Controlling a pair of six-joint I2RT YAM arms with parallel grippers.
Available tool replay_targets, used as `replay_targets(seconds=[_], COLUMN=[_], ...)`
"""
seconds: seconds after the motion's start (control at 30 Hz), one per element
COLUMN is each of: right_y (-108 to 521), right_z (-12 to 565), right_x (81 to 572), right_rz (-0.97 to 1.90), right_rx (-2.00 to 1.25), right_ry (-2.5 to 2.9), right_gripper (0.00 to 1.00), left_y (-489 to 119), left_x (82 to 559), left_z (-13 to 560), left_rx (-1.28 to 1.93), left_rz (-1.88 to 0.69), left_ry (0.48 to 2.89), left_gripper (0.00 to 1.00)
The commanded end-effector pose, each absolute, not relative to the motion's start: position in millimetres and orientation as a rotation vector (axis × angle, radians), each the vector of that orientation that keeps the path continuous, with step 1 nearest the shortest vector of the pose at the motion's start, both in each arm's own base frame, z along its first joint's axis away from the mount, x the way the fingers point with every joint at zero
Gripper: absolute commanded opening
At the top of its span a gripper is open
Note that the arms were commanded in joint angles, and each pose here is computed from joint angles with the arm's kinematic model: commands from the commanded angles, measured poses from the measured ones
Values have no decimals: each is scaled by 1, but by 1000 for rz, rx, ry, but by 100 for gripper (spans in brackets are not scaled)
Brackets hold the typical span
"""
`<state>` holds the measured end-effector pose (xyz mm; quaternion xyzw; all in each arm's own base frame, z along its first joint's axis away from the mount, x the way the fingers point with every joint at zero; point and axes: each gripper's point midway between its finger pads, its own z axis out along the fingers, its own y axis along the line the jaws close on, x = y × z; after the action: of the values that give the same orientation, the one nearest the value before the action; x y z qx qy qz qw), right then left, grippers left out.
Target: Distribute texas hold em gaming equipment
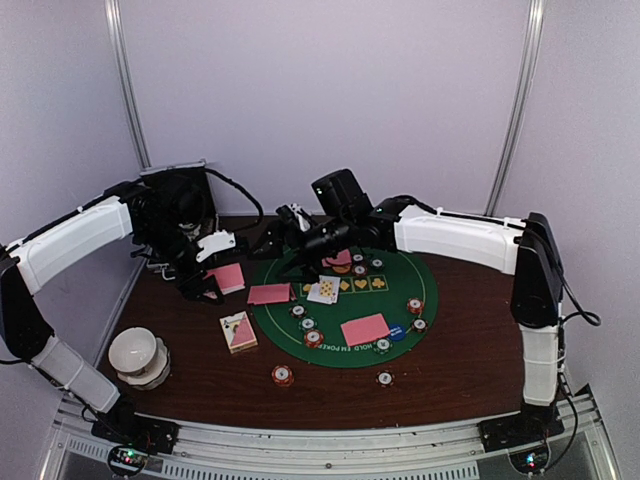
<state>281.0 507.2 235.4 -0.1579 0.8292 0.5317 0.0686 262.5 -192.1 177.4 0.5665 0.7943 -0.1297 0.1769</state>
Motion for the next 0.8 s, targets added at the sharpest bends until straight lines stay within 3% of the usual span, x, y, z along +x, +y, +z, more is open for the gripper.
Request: replay_targets(seconds=[0.0, 0.77], right_y=[519, 545], right_z=[247, 224], right_x=[274, 266], right_rz=[1762, 1912], right_rx=[-477, -452], right_ry=[2461, 2467], right_gripper=[99, 92], left_y=[-198, -203], left_x=[269, 273], left_z=[192, 200], left_rx=[1580, 1559], left_rz=[-389, -408], left_ry=[2202, 2191], left_gripper=[0, 0])
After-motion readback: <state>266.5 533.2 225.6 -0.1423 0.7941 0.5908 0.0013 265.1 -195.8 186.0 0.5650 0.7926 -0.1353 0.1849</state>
